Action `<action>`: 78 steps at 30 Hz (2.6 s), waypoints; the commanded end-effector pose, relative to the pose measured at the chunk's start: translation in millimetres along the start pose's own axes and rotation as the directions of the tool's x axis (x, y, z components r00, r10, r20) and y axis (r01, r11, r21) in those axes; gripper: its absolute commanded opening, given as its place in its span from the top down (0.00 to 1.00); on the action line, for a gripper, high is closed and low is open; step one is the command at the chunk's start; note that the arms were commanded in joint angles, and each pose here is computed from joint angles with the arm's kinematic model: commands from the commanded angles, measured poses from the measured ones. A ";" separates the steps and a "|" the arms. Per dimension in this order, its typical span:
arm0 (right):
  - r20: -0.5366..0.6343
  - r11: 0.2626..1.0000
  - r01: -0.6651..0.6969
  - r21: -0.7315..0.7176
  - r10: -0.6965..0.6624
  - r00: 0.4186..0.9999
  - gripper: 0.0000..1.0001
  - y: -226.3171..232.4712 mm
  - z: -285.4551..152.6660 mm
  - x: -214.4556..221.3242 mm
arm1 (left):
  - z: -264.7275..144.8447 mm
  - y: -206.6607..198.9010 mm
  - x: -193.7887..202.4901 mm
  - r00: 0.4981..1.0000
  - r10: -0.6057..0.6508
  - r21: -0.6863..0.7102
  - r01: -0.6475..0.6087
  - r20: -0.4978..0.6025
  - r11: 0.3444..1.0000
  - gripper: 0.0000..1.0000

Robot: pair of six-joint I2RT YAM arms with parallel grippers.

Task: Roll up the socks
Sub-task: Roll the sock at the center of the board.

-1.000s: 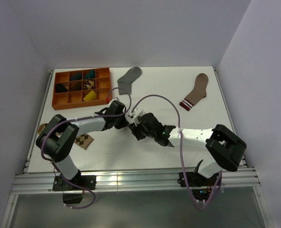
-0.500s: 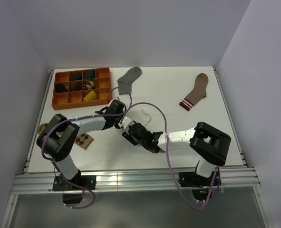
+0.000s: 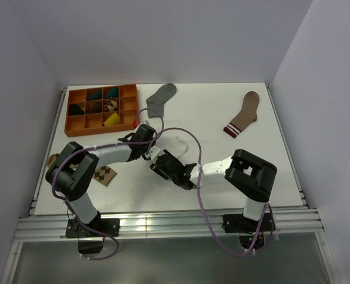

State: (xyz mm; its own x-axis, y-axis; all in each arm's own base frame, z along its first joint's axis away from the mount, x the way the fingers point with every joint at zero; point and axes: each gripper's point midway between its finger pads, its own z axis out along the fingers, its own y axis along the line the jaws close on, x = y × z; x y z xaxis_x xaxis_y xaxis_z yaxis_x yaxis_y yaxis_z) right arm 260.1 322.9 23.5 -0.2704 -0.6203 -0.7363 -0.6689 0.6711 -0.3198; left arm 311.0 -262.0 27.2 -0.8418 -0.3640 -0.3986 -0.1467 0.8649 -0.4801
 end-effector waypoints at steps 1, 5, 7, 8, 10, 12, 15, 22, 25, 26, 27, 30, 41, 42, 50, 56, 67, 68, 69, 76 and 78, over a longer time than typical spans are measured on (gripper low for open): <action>0.032 1.000 -0.016 0.018 0.015 0.999 0.42 0.3 6.8 -15.7 | 3.3 20.7 21.3 0.997 0.032 -0.058 -0.037 -0.074 0.998 0.98; 0.005 1.000 -0.005 0.021 0.005 1.000 0.45 1.9 11.9 -8.5 | 3.2 19.5 20.3 0.997 0.036 -0.053 -0.039 -0.071 0.998 0.99; -0.010 1.000 -0.011 0.016 0.011 1.000 0.53 3.4 14.3 -4.0 | 2.7 17.6 22.1 0.996 0.035 -0.042 -0.038 -0.081 0.998 0.99; -0.013 1.000 -0.016 0.015 0.017 1.000 0.57 3.1 15.3 -4.2 | 2.6 16.4 21.9 0.996 0.036 -0.037 -0.040 -0.082 0.999 0.99; -0.036 1.000 -0.023 0.005 0.023 0.999 0.69 2.3 17.2 2.3 | 2.6 16.0 21.9 0.996 0.038 -0.035 -0.041 -0.082 0.999 0.98; -0.054 0.999 -0.034 -0.009 0.033 0.998 0.80 1.5 17.2 6.9 | 2.4 16.7 21.5 0.996 0.040 -0.035 -0.043 -0.082 0.998 0.98; -0.070 0.997 -0.066 -0.042 0.063 0.996 1.00 2.2 13.2 9.5 | 0.9 17.1 19.1 0.997 0.032 -0.039 -0.034 -0.073 0.999 0.96; -0.152 0.927 -0.291 -0.237 0.261 0.953 1.00 14.6 2.1 14.6 | -15.8 21.4 -11.2 0.996 -0.055 -0.045 0.057 0.064 0.997 0.61; -0.196 0.870 -0.382 -0.311 0.335 0.922 1.00 16.1 0.9 15.2 | -27.6 22.1 -24.8 0.985 -0.113 -0.021 0.117 0.131 0.993 0.44; -0.215 0.837 -0.415 -0.356 0.359 0.908 1.00 18.4 -1.1 13.6 | -29.7 25.9 -24.5 0.981 -0.132 -0.021 0.136 0.141 0.990 0.36; -0.232 0.818 -0.437 -0.374 0.373 0.898 1.00 18.6 -1.2 13.9 | -36.8 23.5 -31.0 0.975 -0.144 -0.002 0.146 0.170 0.989 0.35; -0.295 0.738 -0.511 -0.440 0.419 0.859 1.00 18.3 -2.2 12.2 | -49.0 24.0 -39.6 0.959 -0.174 0.033 0.171 0.222 0.985 0.32; -0.491 0.597 -0.621 -0.509 0.391 0.778 1.00 16.9 6.8 4.6 | -46.7 27.5 -22.8 0.952 -0.233 0.123 0.212 0.197 0.970 0.33; -0.503 0.586 -0.632 -0.508 0.394 0.769 1.00 18.2 6.7 4.9 | -43.7 29.8 -20.1 0.954 -0.233 0.114 0.214 0.188 0.970 0.33; -0.580 0.501 -0.725 -0.473 0.442 0.684 1.00 10.1 12.7 2.2 | -37.4 39.3 -21.7 0.937 -0.275 0.088 0.262 0.217 0.961 0.34; -0.616 0.468 -0.763 -0.446 0.459 0.641 1.00 8.6 16.1 1.4 | -28.6 48.0 -15.7 0.935 -0.288 0.046 0.285 0.208 0.957 0.37; -0.640 0.450 -0.775 -0.445 0.445 0.626 1.00 8.2 19.1 -4.3 | -13.3 58.5 -1.7 0.944 -0.281 -0.016 0.288 0.171 0.958 0.50; -0.639 0.449 -0.774 -0.446 0.445 0.627 1.00 8.4 19.5 -4.4 | -12.7 59.2 -1.1 0.945 -0.280 -0.021 0.288 0.169 0.957 0.54; -0.640 0.448 -0.775 -0.445 0.446 0.626 1.00 8.7 19.2 -3.7 | -11.3 61.2 1.3 0.947 -0.278 -0.031 0.286 0.161 0.958 0.57; -0.538 0.510 -0.712 -0.483 0.469 0.700 0.83 -1.8 8.2 -13.4 | -7.6 59.0 0.2 0.966 -0.218 -0.056 0.228 0.141 0.972 0.87; -0.455 0.573 -0.659 -0.487 0.477 0.752 0.69 -10.8 1.6 -21.3 | -6.3 53.9 -1.4 0.974 -0.185 -0.051 0.193 0.128 0.980 0.90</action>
State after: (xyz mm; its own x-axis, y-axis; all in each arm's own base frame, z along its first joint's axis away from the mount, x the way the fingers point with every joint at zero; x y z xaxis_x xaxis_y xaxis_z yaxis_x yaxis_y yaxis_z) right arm 273.2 340.6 30.0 -0.8797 -0.3294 -0.3429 -0.4745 0.5611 0.6782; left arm 311.9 -221.3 26.4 -0.6703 -0.6381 -0.3787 -0.3373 0.7167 -0.6104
